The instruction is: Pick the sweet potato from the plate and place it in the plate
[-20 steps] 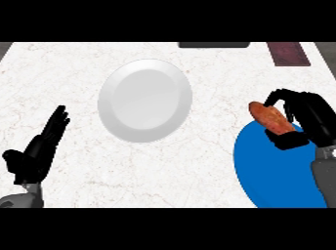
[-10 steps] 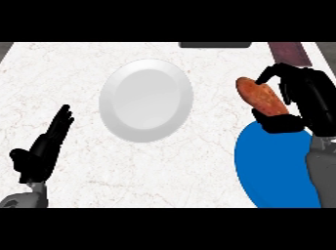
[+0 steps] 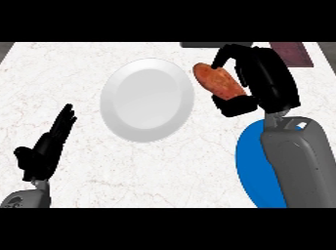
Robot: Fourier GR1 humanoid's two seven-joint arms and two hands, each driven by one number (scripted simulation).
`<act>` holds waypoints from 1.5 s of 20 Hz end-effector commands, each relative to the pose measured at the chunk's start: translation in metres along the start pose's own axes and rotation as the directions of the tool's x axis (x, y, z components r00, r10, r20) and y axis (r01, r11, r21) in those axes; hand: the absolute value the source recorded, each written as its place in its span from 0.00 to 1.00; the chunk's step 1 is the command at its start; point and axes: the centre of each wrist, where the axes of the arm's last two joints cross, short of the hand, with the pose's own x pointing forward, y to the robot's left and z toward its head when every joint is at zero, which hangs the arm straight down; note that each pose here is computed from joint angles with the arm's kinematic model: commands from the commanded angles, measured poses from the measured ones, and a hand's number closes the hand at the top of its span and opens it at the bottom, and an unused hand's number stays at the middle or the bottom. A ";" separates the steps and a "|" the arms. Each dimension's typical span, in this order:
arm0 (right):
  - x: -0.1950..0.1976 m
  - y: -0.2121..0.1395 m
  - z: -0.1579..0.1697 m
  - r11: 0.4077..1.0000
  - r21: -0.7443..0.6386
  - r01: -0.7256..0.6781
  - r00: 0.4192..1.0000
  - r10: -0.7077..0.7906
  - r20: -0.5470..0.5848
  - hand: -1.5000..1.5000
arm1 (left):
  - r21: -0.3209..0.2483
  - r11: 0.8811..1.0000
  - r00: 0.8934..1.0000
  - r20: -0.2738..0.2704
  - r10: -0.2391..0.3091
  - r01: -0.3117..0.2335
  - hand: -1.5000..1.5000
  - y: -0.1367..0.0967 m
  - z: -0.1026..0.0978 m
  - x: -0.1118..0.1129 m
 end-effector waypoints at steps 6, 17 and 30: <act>0.035 0.064 -0.050 0.993 0.100 0.063 0.997 -0.066 0.030 1.00 | -0.011 1.000 1.000 0.024 -0.014 0.015 0.50 -0.013 -0.007 0.011; 0.058 0.123 -0.066 0.983 0.027 0.182 0.981 -0.179 -0.074 1.00 | -0.021 1.000 1.000 0.024 -0.002 0.003 0.50 -0.015 -0.014 0.007; 0.044 0.147 -0.068 0.927 -0.083 0.365 0.892 -0.374 -0.255 0.00 | -0.057 0.998 0.999 0.038 -0.011 0.013 0.50 -0.018 -0.024 0.019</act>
